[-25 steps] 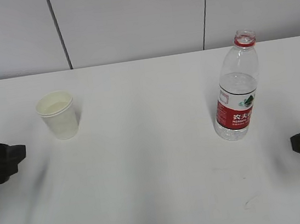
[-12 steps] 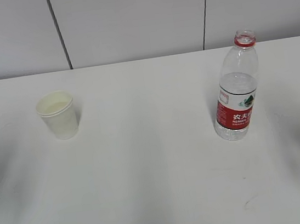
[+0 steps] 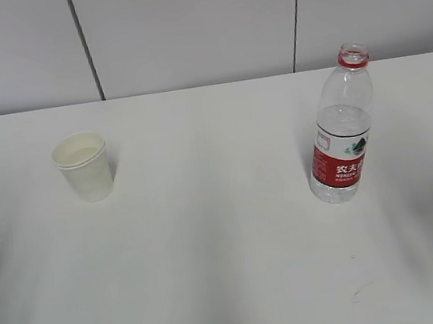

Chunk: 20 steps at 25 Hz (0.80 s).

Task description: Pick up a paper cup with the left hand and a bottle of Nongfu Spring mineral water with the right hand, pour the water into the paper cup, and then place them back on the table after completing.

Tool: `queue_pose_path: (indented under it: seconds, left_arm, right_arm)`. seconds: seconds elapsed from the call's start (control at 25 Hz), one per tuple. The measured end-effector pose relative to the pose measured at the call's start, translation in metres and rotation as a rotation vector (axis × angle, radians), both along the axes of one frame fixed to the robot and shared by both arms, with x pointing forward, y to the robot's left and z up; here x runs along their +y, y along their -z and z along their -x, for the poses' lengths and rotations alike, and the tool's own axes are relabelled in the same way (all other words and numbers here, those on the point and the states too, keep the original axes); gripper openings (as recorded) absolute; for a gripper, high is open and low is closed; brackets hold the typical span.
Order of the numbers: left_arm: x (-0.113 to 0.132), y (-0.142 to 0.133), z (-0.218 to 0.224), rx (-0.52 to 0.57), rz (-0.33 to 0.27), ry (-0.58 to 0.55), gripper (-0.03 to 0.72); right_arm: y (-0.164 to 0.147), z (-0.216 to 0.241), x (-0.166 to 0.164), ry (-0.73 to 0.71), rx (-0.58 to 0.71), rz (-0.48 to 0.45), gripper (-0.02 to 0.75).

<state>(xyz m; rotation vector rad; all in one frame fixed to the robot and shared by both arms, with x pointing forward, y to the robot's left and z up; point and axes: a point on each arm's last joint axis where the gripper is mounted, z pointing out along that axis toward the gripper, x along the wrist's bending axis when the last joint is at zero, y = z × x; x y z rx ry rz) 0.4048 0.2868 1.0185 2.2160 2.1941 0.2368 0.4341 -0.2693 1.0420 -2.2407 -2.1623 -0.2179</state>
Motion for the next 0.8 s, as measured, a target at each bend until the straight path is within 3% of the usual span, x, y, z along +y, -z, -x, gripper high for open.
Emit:
queue_pose_path:
  seconds: [0.16, 0.32, 0.8]
  left_arm:
    - [-0.007, -0.006, 0.002, 0.042, 0.068, 0.052, 0.447]
    - [-0.010, -0.006, 0.004, 0.066, 0.098, 0.076, 0.447]
    - [-0.011, -0.006, 0.005, 0.071, 0.109, 0.093, 0.447]
  right_arm:
    - [-0.006, 0.003, 0.001, 0.000, -0.023, -0.020, 0.589]
    - [-0.014, 0.010, 0.001, -0.003, -0.060, -0.026, 0.589]
    - [-0.041, 0.038, -0.002, -0.007, -0.209, -0.042, 0.589]
